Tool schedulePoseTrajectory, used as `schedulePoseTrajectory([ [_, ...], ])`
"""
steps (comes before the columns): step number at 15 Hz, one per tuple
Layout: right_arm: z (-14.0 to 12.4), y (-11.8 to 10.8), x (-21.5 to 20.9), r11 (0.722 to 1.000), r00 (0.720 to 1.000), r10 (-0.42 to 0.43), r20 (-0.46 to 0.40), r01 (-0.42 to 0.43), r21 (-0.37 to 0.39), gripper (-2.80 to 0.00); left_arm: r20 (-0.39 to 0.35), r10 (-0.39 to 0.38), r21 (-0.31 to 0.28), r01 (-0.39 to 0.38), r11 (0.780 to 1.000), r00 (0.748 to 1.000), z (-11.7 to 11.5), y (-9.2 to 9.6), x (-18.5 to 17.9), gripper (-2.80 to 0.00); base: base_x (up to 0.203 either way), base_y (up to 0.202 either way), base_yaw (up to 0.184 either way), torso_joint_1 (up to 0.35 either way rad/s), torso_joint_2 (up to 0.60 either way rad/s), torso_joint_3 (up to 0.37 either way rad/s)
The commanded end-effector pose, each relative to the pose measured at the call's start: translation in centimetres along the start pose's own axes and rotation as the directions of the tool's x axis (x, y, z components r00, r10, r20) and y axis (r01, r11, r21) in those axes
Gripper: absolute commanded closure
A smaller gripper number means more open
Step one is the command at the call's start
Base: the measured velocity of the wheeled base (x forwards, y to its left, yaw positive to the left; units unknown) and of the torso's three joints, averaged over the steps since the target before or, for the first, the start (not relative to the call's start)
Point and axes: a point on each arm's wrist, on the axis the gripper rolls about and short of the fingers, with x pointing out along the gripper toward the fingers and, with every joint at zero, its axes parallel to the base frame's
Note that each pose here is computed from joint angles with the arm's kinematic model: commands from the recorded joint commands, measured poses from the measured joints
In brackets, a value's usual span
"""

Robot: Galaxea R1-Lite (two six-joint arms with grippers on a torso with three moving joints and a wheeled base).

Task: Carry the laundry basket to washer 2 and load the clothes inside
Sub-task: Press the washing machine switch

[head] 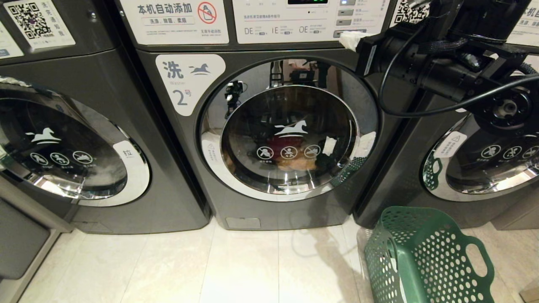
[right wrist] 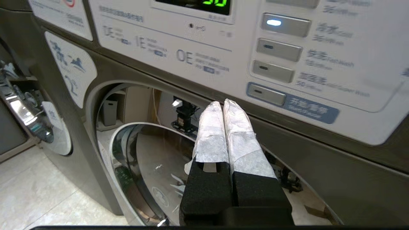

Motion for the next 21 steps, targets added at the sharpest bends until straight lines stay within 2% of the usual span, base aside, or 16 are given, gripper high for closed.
schedulePoseTrajectory([
  [1, -0.5, -0.2, 0.4, 1.0, 1.0, -0.005, 0.008, 0.005, -0.005, 0.0, -0.002, 0.0, 0.0, 0.0, 1.0, 1.0, 0.0, 0.0, 0.0, 0.0, 0.0, 0.0, 0.0, 0.0, 0.0, 0.0],
  [7, -0.3, -1.0, 2.1, 0.999, 0.998, -0.028, 0.055, 0.029, -0.02, 0.0, -0.002, 0.0, 0.0, 0.0, 1.0, 1.0, 0.0, 0.0, 0.0, 0.0, 0.0, 0.0, 0.0, 0.0, 0.0, 0.0],
  [15, -1.3, -1.2, 2.9, 0.999, 0.999, -0.031, 0.042, 0.031, -0.019, 0.0, -0.003, 0.0, 0.0, 0.0, 1.0, 1.0, 0.0, 0.0, 0.0, 0.0, 0.0, 0.0, 0.0, 0.0, 0.0, 0.0],
  [21, -1.5, -1.6, 3.8, 0.998, 0.997, -0.047, 0.066, 0.049, -0.029, 0.0, -0.002, 0.0, 0.0, 0.0, 1.0, 1.0, 0.0, 0.0, 0.0, 0.0, 0.0, 0.0, 0.0, 0.0, 0.0, 0.0],
])
